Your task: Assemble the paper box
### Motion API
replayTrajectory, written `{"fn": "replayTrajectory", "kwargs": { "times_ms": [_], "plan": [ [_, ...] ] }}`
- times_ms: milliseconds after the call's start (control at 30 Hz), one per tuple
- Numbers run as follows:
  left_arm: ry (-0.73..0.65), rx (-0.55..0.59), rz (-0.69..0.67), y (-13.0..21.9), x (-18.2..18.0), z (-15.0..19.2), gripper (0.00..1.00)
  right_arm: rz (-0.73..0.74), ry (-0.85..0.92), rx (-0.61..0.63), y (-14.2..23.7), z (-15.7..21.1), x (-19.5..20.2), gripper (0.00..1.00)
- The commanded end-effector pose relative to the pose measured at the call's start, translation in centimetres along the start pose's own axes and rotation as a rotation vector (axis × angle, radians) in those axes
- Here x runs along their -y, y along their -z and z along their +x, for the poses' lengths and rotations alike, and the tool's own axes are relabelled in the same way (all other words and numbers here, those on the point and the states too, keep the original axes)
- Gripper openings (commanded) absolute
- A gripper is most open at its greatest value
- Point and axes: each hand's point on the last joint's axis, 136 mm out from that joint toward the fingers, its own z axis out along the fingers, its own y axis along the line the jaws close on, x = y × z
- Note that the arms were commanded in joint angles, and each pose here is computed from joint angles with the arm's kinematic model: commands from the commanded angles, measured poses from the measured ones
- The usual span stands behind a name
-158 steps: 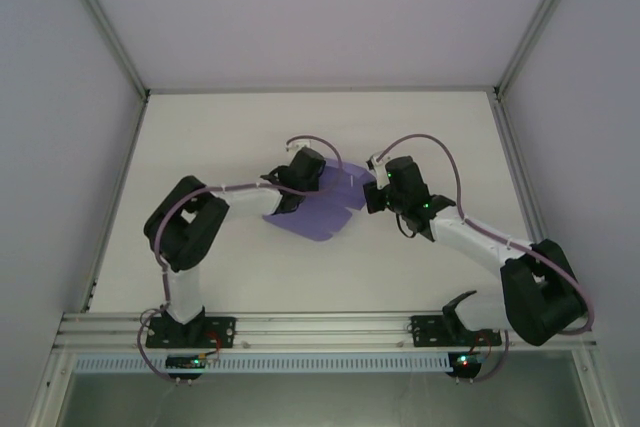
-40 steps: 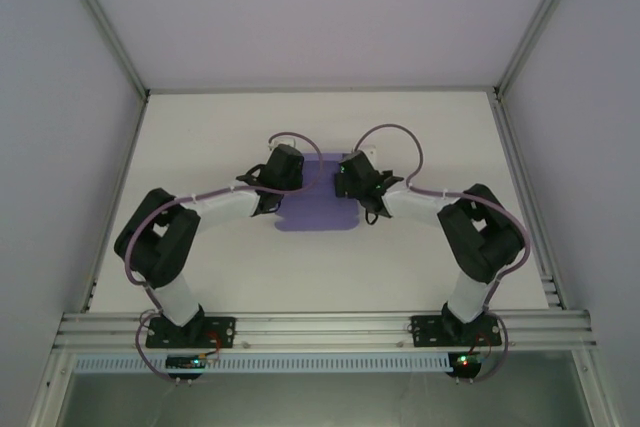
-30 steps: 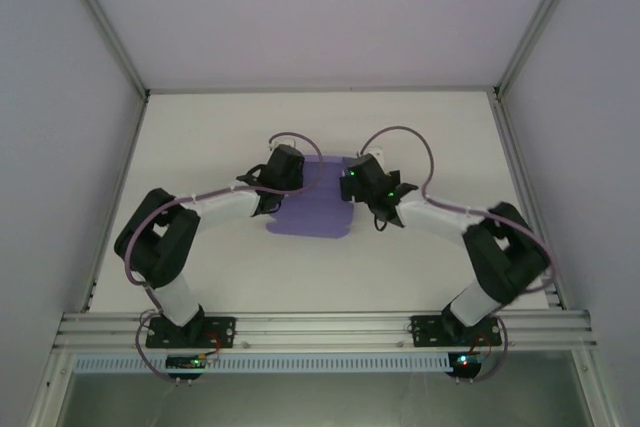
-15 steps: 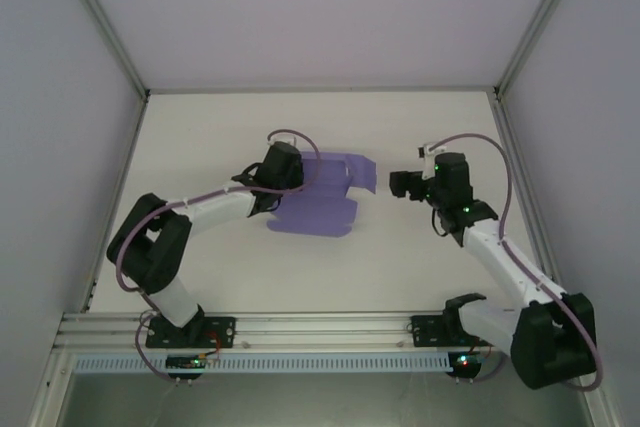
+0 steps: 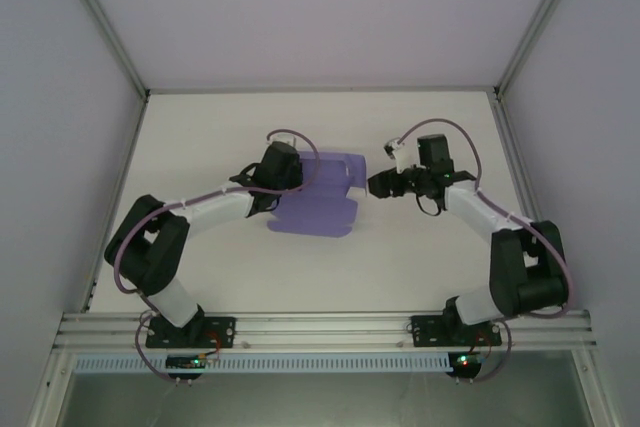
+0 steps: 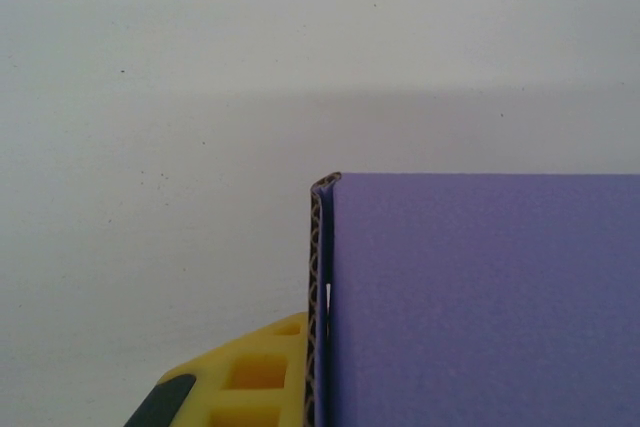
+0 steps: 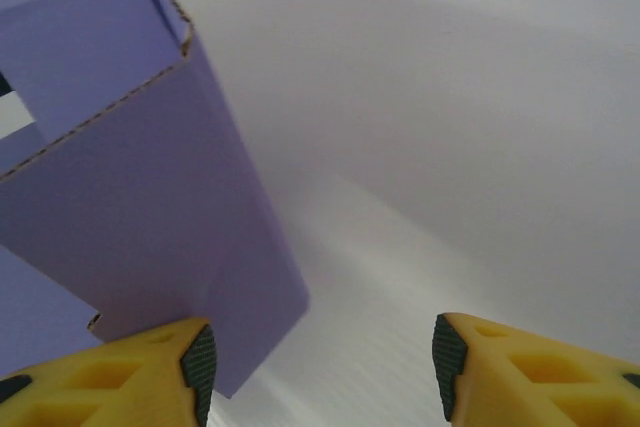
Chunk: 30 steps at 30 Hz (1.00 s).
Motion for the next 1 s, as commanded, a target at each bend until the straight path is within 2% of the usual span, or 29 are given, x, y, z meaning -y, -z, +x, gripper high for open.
{"fn": "replayTrajectory", "kwargs": {
  "times_ms": [0,200,300,367,433,567,700,800,833,967],
  "plan": [
    [0.002,0.024,0.023,0.4,0.4,-1.0,0.0,-0.119,0.071,0.013,-0.7,-1.1,-2.6,0.59],
    [0.003,0.016,0.024,0.3,0.4,-0.8,0.0,-0.199,0.101,-0.004,-2.7,-1.6,-4.8,0.57],
    [0.002,0.006,0.032,0.3,0.7,-0.6,0.0,-0.181,0.116,-0.025,-4.0,-1.8,-5.2,0.53],
    [0.005,0.007,0.031,0.3,0.7,-0.7,0.0,-0.149,0.115,-0.03,-4.8,-2.2,-5.3,0.46],
    [0.005,0.006,0.028,0.3,0.7,-0.6,0.0,-0.116,0.103,-0.031,-5.5,-2.5,-5.3,0.45],
    [0.002,0.009,0.003,0.3,0.5,-0.5,0.0,0.06,-0.012,0.001,-6.6,-3.5,-3.6,0.34],
    [-0.004,0.012,0.0,0.3,0.8,-0.5,0.0,0.321,-0.121,0.077,-7.1,-4.2,-1.3,0.31],
    [-0.009,0.006,0.007,0.2,1.2,-0.4,0.0,0.427,-0.14,0.112,-7.8,-4.6,-0.8,0.3],
    [-0.009,0.005,0.006,0.2,1.3,-0.4,0.0,0.452,-0.15,0.12,-8.0,-4.7,-0.6,0.27],
    [0.009,0.004,-0.002,0.0,1.3,-0.2,0.0,0.599,-0.205,0.144,-8.2,-4.7,0.9,0.03]
  ]
}}
